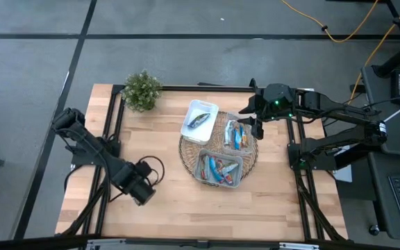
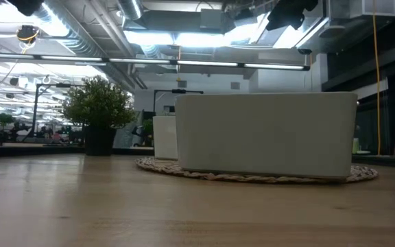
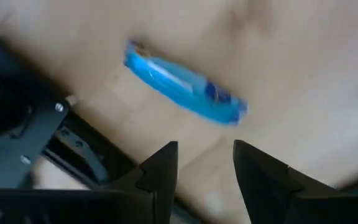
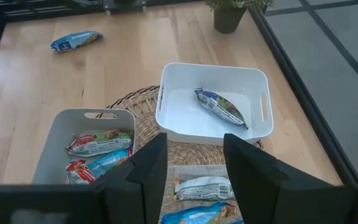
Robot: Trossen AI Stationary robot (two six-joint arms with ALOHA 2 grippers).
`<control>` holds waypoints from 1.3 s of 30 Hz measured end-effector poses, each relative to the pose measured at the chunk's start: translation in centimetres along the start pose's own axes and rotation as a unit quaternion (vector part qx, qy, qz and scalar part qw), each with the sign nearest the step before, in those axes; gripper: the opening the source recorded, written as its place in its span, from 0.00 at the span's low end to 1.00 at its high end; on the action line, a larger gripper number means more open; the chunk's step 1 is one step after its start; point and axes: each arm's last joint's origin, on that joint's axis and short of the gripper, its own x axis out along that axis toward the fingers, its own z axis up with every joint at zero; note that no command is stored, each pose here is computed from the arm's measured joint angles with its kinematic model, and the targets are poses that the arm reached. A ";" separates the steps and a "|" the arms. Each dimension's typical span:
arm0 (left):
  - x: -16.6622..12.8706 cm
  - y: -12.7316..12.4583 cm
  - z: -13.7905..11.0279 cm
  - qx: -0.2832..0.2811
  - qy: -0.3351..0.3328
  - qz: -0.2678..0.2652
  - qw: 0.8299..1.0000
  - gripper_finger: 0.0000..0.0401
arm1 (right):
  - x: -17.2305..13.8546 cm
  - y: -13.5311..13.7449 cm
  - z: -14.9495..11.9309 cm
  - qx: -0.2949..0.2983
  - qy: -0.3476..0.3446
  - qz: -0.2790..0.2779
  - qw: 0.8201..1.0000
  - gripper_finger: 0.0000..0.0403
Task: Pick and place Granola Bars by type
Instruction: Put the blue granola bar into the white bin
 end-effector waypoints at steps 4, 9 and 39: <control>0.0 0.0 0.3 -0.131 -0.067 0.002 0.989 0.38 | 0.0 0.0 0.0 -0.001 0.000 0.000 1.000 0.40; 2.0 0.1 0.8 -0.213 -0.079 -0.002 0.974 0.42 | 0.0 0.0 0.0 -0.002 0.001 0.005 1.000 0.40; 11.2 2.0 -0.1 -0.277 -0.045 -0.036 0.959 0.32 | 0.0 0.1 -0.1 -0.013 0.006 0.014 1.000 0.40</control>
